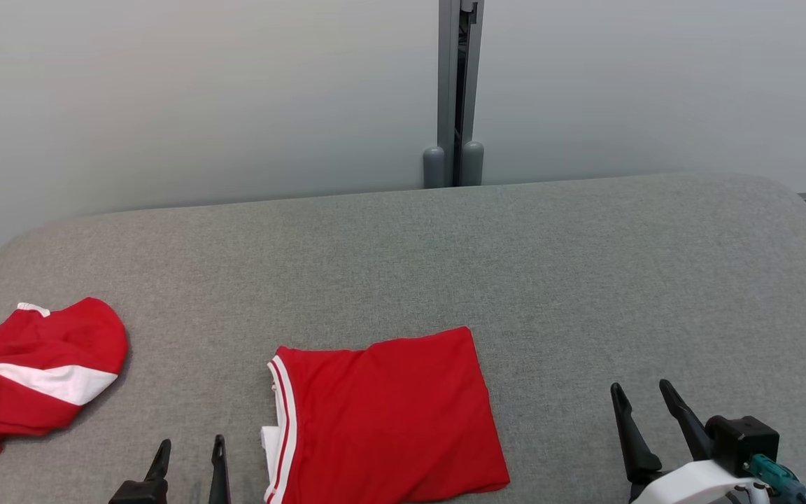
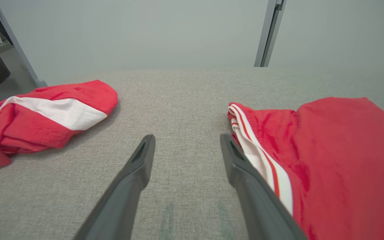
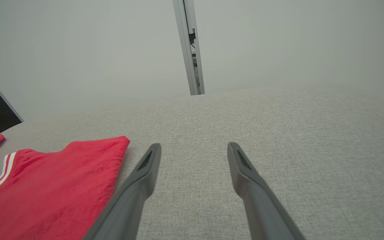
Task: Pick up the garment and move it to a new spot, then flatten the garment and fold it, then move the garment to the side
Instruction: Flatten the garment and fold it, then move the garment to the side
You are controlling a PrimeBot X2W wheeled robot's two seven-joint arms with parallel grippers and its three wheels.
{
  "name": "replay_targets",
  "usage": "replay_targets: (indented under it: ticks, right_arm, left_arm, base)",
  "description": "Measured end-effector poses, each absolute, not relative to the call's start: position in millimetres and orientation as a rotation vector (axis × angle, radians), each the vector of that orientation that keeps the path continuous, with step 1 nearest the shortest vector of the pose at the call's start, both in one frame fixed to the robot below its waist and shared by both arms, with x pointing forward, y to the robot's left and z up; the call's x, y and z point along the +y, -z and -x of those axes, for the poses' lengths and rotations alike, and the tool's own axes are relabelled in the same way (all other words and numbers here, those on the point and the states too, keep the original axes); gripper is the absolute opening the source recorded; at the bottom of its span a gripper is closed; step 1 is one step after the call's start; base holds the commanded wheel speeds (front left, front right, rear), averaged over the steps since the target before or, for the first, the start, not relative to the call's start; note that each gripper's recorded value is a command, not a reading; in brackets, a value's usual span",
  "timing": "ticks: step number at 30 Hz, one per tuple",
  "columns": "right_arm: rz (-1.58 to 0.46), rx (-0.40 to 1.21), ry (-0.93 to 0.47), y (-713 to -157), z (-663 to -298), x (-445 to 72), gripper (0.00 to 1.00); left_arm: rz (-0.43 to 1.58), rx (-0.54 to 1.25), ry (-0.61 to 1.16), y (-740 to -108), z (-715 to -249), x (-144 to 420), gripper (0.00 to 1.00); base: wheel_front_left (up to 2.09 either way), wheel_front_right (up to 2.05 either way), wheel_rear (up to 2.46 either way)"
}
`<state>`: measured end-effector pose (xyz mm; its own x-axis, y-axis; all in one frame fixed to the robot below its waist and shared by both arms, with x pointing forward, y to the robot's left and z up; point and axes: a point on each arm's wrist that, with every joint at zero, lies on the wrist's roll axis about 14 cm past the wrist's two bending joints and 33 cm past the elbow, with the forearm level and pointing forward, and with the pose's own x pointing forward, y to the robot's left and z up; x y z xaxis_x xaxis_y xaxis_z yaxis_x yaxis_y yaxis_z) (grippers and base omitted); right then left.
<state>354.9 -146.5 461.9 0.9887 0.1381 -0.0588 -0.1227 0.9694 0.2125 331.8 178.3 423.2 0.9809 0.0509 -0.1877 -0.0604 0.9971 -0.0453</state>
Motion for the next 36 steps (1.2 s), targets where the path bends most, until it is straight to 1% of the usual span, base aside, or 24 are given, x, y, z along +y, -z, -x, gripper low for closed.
replay_targets:
  ticks: [7,9,13,20,26,30,31,32,33,34,36]
  right_arm:
    - [-0.225,0.111,-0.138,-451.0,-352.4,-142.4,1.00]
    - [-0.226,0.130,-0.164,-446.1,-352.1,-133.5,1.00]
    - [-0.209,0.171,-0.259,-437.9,-355.3,-103.0,1.00]
    - [-0.215,0.228,-0.411,-430.2,-374.1,-52.6,1.00]
    - [-0.228,0.325,-0.447,-406.1,-391.5,-35.0,1.00]
    - [-0.255,0.404,-0.477,-387.0,-389.5,-19.9,1.00]
    - [-0.258,0.420,-0.490,-383.4,-387.6,-15.0,0.87]
    - [-0.259,0.430,-0.502,-381.3,-386.7,-10.9,0.50]
    - [-0.262,0.440,-0.507,-379.4,-387.0,-8.8,0.26]
    - [-0.266,0.443,-0.508,-379.4,-388.1,-7.7,0.00]
    - [-0.261,0.438,-0.506,-381.4,-390.4,-8.9,0.00]
  left_arm:
    - [0.052,0.188,-0.061,-422.9,-329.0,179.6,1.00]
    - [0.053,0.192,-0.059,-421.6,-328.5,178.9,1.00]
    - [0.054,0.208,-0.056,-416.9,-327.2,178.1,1.00]
    - [0.044,0.220,-0.054,-413.6,-331.7,181.0,1.00]
    - [0.035,0.237,-0.084,-409.1,-334.0,193.5,1.00]
    - [0.034,0.263,-0.116,-402.2,-327.5,203.5,1.00]
    - [0.035,0.268,-0.122,-400.8,-326.2,205.2,1.00]
    - [0.035,0.272,-0.127,-399.7,-325.1,206.6,1.00]
    - [0.035,0.275,-0.130,-398.8,-324.5,207.7,1.00]
    - [0.035,0.277,-0.133,-398.2,-324.2,208.4,1.00]
    - [0.030,0.275,-0.131,-398.7,-325.1,208.3,1.00]
  base:
    - [0.00,0.00,0.00]
    - [0.00,0.00,0.00]
    - [0.00,0.00,0.00]
    - [0.00,0.00,0.00]
    - [0.00,0.00,0.00]
    - [0.00,0.00,0.00]
    - [0.00,0.00,0.00]
    - [0.00,0.00,0.00]
    - [0.00,0.00,0.00]
    - [0.00,0.00,0.00]
    - [0.00,0.00,0.00]
